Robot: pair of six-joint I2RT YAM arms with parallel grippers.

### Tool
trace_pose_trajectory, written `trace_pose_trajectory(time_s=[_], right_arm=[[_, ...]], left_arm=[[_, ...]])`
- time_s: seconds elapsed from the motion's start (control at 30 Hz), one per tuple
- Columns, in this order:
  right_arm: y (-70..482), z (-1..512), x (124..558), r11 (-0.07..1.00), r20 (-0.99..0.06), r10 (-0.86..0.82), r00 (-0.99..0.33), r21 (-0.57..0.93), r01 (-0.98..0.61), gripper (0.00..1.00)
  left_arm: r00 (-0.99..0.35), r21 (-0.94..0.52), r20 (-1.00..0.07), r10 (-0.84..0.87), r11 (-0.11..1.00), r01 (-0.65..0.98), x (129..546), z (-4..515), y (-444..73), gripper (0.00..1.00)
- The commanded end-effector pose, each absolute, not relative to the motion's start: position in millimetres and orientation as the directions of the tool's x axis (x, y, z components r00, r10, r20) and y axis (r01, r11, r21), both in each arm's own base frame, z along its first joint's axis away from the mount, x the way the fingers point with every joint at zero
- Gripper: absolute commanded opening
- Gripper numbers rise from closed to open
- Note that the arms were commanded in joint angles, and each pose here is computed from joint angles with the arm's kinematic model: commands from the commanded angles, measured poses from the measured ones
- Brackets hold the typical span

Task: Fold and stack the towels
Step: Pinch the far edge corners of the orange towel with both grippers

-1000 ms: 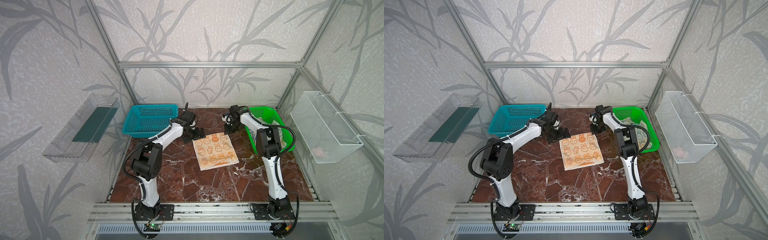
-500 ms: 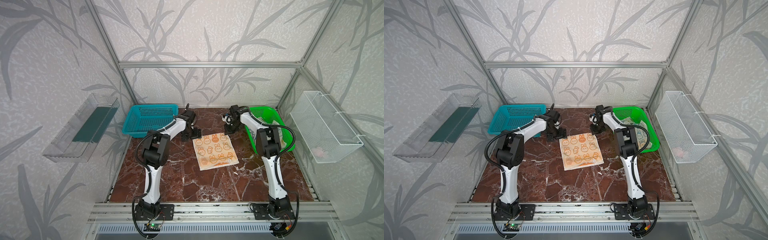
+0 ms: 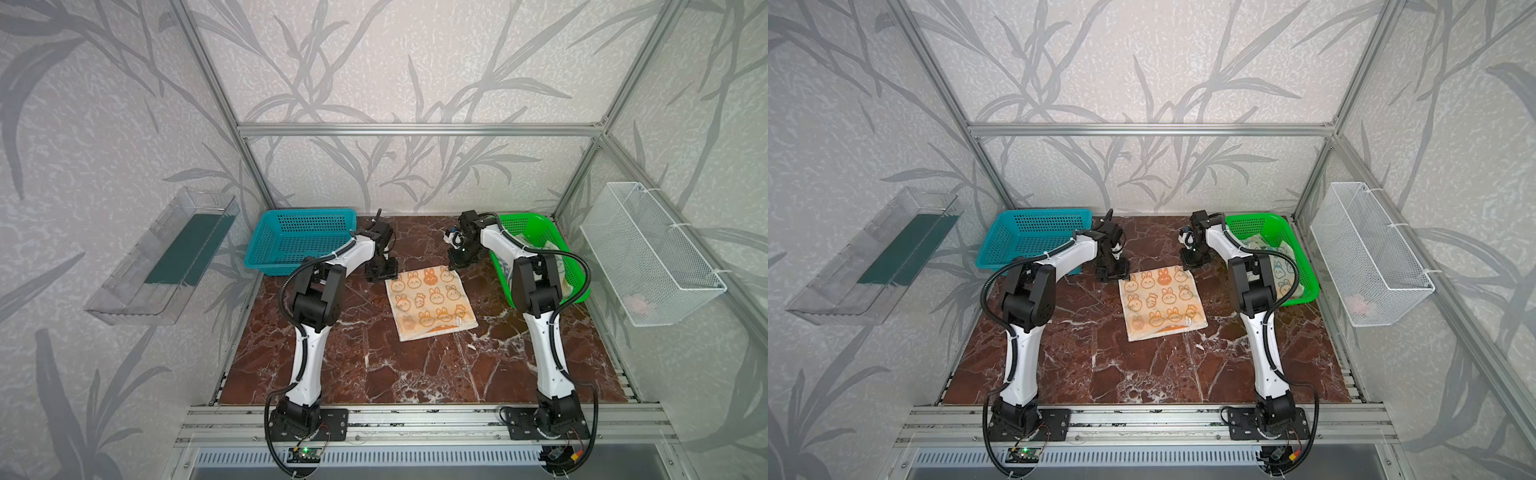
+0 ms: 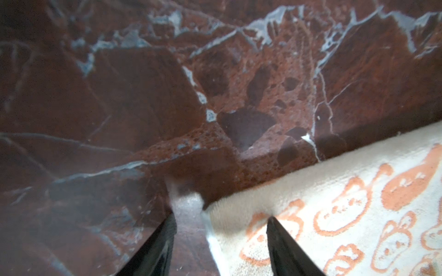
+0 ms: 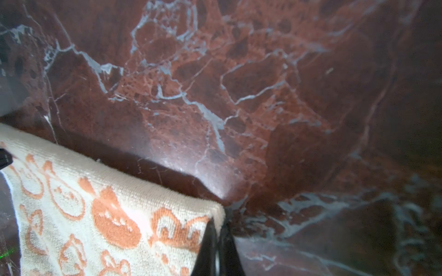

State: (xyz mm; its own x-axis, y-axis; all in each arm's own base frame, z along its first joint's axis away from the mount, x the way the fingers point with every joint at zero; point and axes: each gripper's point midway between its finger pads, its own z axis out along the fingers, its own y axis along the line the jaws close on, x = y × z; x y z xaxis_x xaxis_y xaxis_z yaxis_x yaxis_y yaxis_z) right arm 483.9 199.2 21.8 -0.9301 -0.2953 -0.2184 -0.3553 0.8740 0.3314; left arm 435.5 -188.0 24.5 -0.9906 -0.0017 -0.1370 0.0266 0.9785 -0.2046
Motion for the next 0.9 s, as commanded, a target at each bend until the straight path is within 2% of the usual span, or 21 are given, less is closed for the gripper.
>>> trace_pose_trajectory(time_s=[0.0, 0.23, 0.57, 0.87], right_arm=[[201.0, 22.2, 478.8, 0.866, -0.2, -0.302, -0.932, 0.352, -0.356, 0.01], [201.5, 23.4, 477.7, 0.864, -0.199, -0.304, -0.932, 0.356, -0.357, 0.01], [203.1, 29.9, 478.3, 0.858, -0.212, -0.304, -0.929, 0.362, -0.364, 0.01], [204.0, 31.5, 478.0, 0.853, -0.215, -0.308, -0.927, 0.369, -0.369, 0.01]], left_arm=[[-0.993, -0.156, -0.106, 0.047, 0.986, 0.063, 432.3, 5.1, -185.2, 0.57], [-0.994, -0.132, -0.07, 0.08, 0.987, 0.088, 425.3, -12.9, -191.6, 0.51], [-0.995, -0.07, -0.029, 0.097, 0.993, 0.099, 417.5, -33.3, -183.2, 0.33], [-0.993, -0.058, 0.004, 0.118, 0.991, 0.118, 413.5, -47.7, -185.5, 0.29]])
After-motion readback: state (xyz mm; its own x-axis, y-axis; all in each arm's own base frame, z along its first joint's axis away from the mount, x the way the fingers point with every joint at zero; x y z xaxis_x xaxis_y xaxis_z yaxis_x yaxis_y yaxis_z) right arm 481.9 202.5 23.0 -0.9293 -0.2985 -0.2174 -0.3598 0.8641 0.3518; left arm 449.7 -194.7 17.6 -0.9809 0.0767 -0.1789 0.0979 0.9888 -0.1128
